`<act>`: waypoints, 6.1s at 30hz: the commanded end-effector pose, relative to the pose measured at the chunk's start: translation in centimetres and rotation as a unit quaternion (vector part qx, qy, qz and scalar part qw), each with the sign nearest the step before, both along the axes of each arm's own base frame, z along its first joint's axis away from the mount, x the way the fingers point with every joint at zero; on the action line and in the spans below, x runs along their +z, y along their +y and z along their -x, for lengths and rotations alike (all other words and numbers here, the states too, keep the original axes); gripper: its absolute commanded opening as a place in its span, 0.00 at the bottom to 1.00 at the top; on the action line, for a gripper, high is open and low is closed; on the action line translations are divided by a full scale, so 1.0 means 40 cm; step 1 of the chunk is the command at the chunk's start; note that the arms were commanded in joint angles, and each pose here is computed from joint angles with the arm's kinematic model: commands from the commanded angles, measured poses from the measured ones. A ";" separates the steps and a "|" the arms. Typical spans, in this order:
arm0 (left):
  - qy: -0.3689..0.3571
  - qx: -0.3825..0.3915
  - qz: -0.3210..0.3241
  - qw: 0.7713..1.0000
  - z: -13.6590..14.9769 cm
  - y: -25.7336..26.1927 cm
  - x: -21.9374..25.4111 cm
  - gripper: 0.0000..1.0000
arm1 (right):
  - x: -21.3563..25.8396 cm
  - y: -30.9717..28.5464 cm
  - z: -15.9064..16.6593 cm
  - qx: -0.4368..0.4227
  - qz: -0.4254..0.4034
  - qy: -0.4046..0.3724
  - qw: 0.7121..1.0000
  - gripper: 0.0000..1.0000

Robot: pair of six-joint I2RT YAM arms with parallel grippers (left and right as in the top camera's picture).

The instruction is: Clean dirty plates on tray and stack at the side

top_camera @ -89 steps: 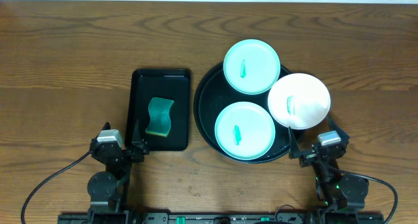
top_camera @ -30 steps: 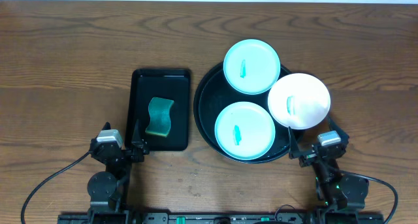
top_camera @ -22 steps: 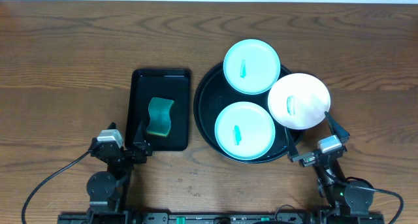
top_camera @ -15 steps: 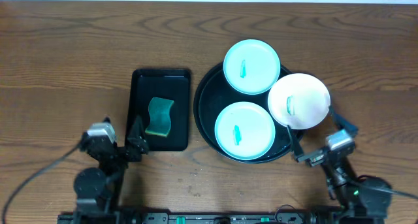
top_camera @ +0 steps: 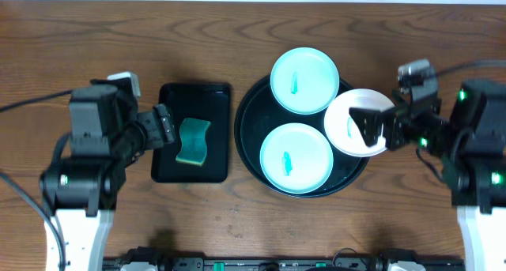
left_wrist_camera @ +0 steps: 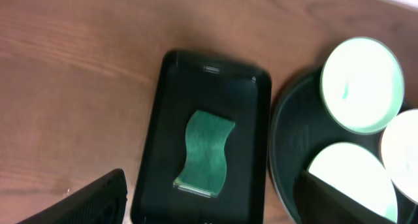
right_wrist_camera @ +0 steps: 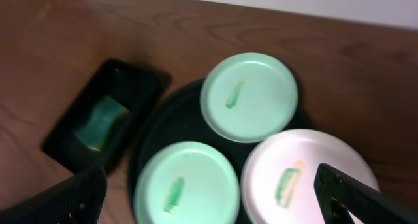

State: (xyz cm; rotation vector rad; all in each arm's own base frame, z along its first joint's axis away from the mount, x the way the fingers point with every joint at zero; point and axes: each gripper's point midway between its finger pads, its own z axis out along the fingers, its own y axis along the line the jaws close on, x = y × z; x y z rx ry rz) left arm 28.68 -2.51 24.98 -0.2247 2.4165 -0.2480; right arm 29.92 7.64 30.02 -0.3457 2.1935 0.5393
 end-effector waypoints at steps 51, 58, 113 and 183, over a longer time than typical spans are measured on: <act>0.357 -0.031 -0.074 0.930 -0.080 -0.075 -0.628 0.34 | -0.612 0.062 0.130 -0.082 0.136 0.371 0.915 0.58; 0.346 -0.031 -0.073 0.935 -0.100 -0.078 -0.573 0.15 | -0.613 0.041 0.120 -0.131 0.128 0.377 0.908 0.58; 0.247 -0.059 0.014 0.967 -0.095 -0.144 -0.292 0.07 | -0.782 0.082 0.069 -0.141 0.108 0.426 0.887 0.15; 0.386 -0.326 0.184 0.843 0.141 -0.795 -0.625 0.07 | -0.800 0.067 0.079 -0.197 0.108 0.444 0.867 0.01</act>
